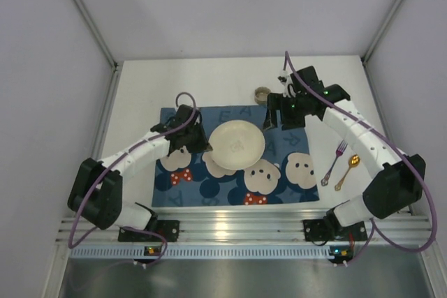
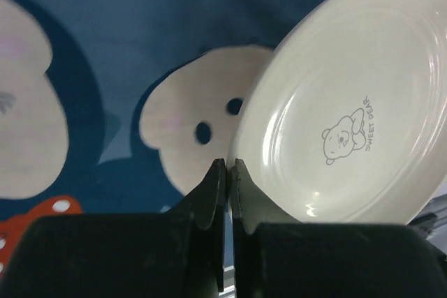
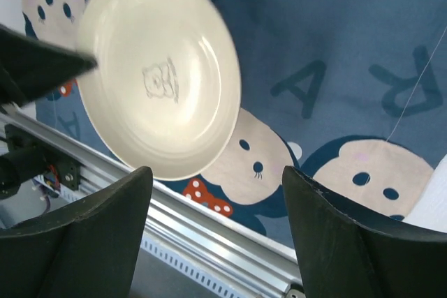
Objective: Set the dinner table for one person
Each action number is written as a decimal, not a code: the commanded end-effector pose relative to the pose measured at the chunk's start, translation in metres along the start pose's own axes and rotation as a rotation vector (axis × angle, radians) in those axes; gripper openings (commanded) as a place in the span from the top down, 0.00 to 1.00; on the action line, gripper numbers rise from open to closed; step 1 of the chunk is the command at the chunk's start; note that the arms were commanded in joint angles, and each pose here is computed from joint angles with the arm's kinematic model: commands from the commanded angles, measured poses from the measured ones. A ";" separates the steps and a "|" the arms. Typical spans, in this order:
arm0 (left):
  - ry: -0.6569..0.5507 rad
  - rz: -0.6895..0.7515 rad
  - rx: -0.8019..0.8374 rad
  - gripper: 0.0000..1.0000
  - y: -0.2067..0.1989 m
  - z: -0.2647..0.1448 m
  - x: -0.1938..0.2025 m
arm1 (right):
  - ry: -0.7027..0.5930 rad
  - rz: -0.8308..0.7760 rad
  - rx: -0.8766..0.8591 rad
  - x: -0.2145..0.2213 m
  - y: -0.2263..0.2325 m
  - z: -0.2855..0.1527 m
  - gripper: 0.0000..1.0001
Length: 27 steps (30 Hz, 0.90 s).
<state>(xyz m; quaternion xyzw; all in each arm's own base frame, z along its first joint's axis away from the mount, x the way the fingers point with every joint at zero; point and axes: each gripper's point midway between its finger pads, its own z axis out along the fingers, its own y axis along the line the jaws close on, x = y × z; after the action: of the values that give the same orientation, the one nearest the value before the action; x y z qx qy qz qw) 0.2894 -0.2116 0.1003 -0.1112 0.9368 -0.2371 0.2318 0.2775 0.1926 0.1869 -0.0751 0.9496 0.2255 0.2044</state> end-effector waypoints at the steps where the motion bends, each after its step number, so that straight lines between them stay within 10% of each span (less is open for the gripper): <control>1: -0.064 -0.065 -0.008 1.00 0.013 -0.010 0.005 | -0.087 -0.022 -0.030 -0.037 0.010 -0.016 0.24; 10: -0.009 -0.033 -0.058 0.98 0.030 0.011 0.040 | -0.153 0.067 -0.033 -0.098 -0.007 -0.014 0.23; 14: 0.014 -0.025 -0.100 0.56 0.039 0.010 0.049 | -0.141 0.138 -0.002 -0.123 -0.029 0.013 0.22; 18: -0.034 -0.015 -0.138 0.38 0.042 -0.005 0.038 | -0.144 0.172 0.054 -0.151 -0.050 0.043 0.23; 27: -0.064 0.050 -0.089 0.37 0.011 -0.033 0.012 | -0.159 0.289 0.142 -0.202 -0.090 0.123 0.26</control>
<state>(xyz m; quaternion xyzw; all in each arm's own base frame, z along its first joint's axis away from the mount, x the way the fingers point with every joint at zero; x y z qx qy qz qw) 0.2542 -0.1895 0.0862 -0.1193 0.9491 -0.1721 0.2353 0.5016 0.1831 0.1296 0.0651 0.9521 0.2005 0.2216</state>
